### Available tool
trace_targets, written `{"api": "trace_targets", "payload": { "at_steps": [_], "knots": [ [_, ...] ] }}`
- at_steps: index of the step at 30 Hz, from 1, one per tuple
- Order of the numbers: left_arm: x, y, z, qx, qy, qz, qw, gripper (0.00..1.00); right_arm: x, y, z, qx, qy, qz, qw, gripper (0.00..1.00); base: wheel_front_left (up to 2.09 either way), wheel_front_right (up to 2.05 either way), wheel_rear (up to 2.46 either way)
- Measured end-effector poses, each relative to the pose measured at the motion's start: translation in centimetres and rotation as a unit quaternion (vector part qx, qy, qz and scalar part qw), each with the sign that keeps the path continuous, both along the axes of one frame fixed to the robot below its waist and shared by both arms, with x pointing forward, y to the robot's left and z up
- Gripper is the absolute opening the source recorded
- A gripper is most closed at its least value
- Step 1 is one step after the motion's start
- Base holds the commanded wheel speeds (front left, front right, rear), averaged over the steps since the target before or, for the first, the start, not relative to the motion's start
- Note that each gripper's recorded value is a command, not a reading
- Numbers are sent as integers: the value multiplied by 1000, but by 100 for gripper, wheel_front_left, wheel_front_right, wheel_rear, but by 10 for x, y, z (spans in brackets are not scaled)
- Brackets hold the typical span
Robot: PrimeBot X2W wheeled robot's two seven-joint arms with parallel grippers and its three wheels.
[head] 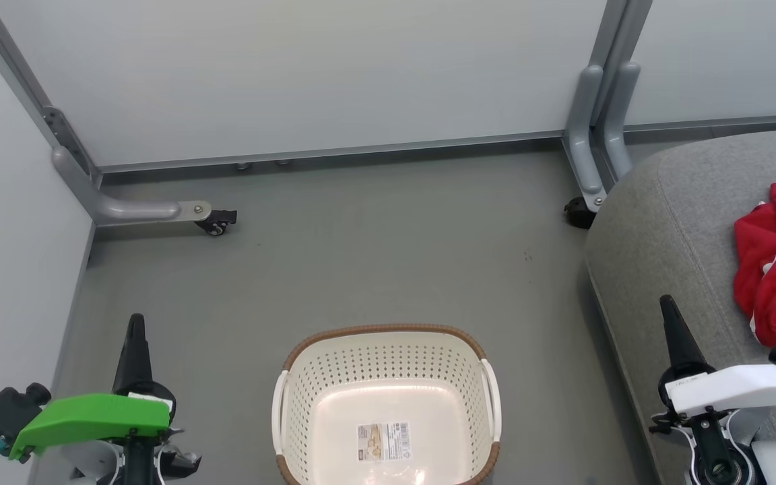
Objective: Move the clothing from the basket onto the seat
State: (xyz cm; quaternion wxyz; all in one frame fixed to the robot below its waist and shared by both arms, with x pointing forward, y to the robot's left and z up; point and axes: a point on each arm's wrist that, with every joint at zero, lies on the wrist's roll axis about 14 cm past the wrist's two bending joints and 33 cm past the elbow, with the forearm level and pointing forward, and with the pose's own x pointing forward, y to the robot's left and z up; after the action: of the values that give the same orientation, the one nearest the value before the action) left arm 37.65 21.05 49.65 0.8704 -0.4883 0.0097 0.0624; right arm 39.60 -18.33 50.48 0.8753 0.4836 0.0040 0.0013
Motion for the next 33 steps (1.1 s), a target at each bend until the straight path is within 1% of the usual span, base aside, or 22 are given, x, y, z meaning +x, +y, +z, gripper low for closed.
{"api": "trace_targets", "payload": {
  "at_steps": [14,33],
  "knots": [
    [2,-2,4,-72,-7,-5,997,0,-1,-4,-1,74,5,-1,997,0,0,0,0],
    [7,-4,13,-157,-22,-14,987,0,-1,-10,2,160,2,-3,987,0,0,0,0]
  ]
}}
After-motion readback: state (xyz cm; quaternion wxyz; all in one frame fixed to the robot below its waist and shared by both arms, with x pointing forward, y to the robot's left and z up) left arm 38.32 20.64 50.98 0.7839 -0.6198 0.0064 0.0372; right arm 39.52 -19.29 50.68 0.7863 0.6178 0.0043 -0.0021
